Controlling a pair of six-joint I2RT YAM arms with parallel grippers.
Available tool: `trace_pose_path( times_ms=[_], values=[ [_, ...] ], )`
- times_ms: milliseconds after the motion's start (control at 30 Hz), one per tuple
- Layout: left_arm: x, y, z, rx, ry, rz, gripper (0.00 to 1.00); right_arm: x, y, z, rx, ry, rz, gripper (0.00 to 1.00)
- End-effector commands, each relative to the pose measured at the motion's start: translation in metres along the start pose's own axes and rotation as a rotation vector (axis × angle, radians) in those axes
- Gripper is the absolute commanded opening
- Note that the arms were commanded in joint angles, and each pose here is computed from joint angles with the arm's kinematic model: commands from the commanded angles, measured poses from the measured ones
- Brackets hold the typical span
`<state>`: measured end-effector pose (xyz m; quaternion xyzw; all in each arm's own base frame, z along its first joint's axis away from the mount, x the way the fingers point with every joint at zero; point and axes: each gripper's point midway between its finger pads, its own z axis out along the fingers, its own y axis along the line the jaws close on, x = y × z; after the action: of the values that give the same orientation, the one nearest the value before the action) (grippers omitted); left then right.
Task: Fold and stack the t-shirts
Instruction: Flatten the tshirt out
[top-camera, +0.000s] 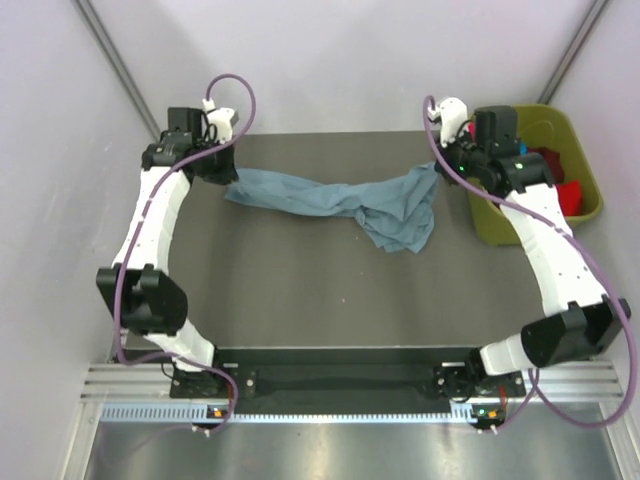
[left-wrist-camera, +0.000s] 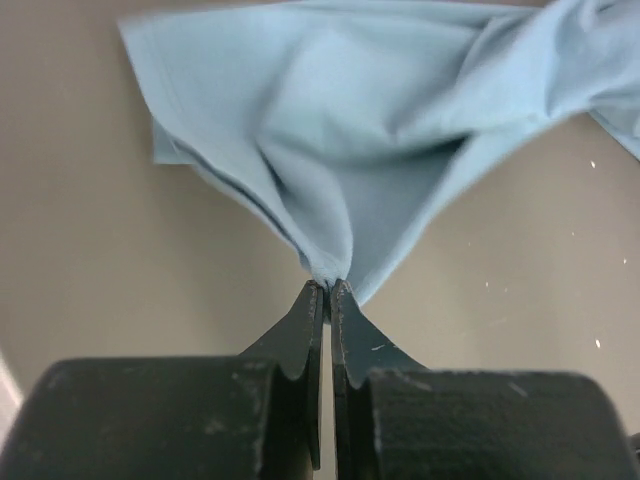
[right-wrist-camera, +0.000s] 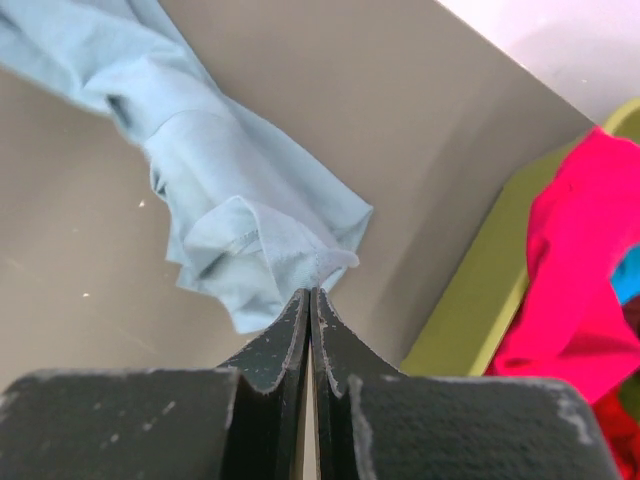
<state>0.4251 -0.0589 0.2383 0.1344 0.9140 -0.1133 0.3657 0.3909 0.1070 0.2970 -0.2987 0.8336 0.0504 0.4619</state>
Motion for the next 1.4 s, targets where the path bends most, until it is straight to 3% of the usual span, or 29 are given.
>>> trace_pose_path(
  times_ms=[0, 167, 533, 633, 733, 933, 1033, 1100, 1133, 1200, 1233, 1300, 1333, 1367],
  values=[
    [-0.021, -0.003, -0.053, -0.064, -0.133, 0.071, 0.0, -0.024, -0.004, -0.04, 0.042, -0.128, 0.046, 0.0],
    [-0.036, 0.004, -0.069, -0.144, -0.292, 0.106, 0.0, -0.012, 0.002, -0.036, -0.003, -0.089, 0.041, 0.0],
    [0.012, 0.013, 0.008, -0.073, -0.038, 0.004, 0.0, 0.049, 0.048, 0.058, -0.267, 0.126, 0.146, 0.0],
    [0.007, 0.013, 0.016, -0.058, -0.031, -0.001, 0.0, 0.035, 0.06, 0.078, -0.315, 0.127, 0.136, 0.0],
    [-0.018, 0.021, 0.008, -0.104, -0.085, 0.006, 0.0, -0.015, 0.045, 0.076, -0.264, 0.019, 0.111, 0.0],
    [-0.091, 0.043, -0.041, -0.267, -0.287, 0.098, 0.0, -0.109, -0.017, 0.025, -0.005, -0.228, -0.003, 0.0],
    [-0.109, 0.04, -0.077, -0.304, -0.356, 0.129, 0.0, -0.136, -0.038, -0.032, 0.113, -0.338, 0.007, 0.0],
    [-0.114, 0.034, -0.098, -0.305, -0.393, 0.128, 0.0, -0.136, -0.041, -0.058, 0.152, -0.365, 0.014, 0.0],
    [-0.115, 0.03, -0.108, -0.306, -0.412, 0.127, 0.0, -0.141, -0.039, -0.091, 0.183, -0.415, 0.008, 0.0],
    [-0.118, 0.024, -0.142, -0.333, -0.47, 0.134, 0.0, -0.125, -0.037, -0.108, 0.222, -0.412, 0.021, 0.0],
    [-0.117, 0.023, -0.154, -0.352, -0.49, 0.136, 0.0, -0.126, -0.033, -0.144, 0.256, -0.472, 0.019, 0.0],
    [-0.116, 0.025, -0.195, -0.436, -0.562, 0.133, 0.0, -0.106, -0.03, -0.156, 0.288, -0.465, 0.053, 0.0],
    [-0.109, 0.023, -0.2, -0.443, -0.56, 0.135, 0.0, -0.102, -0.023, -0.183, 0.298, -0.503, 0.051, 0.0],
    [-0.104, 0.017, -0.22, -0.448, -0.595, 0.149, 0.0, -0.081, -0.014, -0.173, 0.271, -0.447, 0.06, 0.0]
  ],
)
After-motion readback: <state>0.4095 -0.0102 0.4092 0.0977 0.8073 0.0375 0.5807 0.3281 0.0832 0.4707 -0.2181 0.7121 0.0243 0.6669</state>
